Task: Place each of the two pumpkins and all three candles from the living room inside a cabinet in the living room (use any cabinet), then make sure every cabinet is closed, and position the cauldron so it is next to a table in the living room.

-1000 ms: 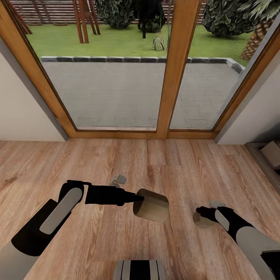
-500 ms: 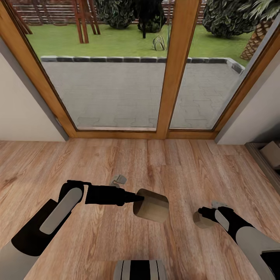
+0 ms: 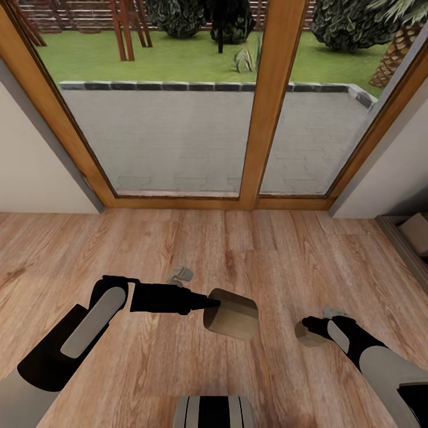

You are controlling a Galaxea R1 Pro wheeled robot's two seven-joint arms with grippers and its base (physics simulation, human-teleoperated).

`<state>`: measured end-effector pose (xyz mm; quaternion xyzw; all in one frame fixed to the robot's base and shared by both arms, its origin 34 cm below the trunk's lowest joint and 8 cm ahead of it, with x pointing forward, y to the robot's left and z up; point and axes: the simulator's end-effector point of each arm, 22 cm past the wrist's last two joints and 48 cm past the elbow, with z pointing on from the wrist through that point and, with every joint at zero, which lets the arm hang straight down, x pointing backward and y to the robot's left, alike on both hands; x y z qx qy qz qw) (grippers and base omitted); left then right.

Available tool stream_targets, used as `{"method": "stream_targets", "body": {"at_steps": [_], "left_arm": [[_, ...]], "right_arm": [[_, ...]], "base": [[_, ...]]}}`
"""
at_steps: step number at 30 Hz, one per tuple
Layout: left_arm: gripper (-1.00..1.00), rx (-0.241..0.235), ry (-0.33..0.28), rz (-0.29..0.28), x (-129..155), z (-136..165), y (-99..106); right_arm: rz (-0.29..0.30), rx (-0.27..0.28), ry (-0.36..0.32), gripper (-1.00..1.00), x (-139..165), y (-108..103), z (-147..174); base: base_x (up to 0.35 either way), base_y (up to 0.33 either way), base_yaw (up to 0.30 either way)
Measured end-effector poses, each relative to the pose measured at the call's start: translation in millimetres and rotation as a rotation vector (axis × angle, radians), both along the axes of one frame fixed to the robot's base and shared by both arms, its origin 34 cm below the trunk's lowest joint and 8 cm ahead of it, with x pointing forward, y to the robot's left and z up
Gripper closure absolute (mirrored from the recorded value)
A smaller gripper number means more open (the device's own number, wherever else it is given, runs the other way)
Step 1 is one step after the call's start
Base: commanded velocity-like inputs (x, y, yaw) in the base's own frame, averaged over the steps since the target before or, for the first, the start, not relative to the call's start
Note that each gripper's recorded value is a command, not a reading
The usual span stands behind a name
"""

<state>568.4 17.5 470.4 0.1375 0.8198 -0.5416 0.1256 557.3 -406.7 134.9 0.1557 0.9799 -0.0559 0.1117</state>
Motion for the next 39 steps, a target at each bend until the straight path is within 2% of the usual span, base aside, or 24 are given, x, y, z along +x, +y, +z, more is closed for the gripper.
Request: {"method": "stream_targets", "body": {"at_steps": [12, 21, 39], "left_arm": [[1.00, 0.000, 0.000, 0.000, 0.0, 0.1, 0.0], [1.00, 0.000, 0.000, 0.000, 0.0, 0.0, -0.1], [1.00, 0.000, 0.008, 0.000, -0.2, -4.2, 0.0]], "right_arm": [[-0.003, -0.002, -0.004, -1.00, 2.5, -1.1, 1.1], [-0.009, -0.011, -0.043, -1.00, 13.7, -3.1, 4.5], [-0.008, -0.012, -0.036, -1.00, 10.9, -3.7, 0.4]], "base": [[0.000, 0.000, 0.000], [0.000, 0.000, 0.000], [0.000, 0.000, 0.000]]}}
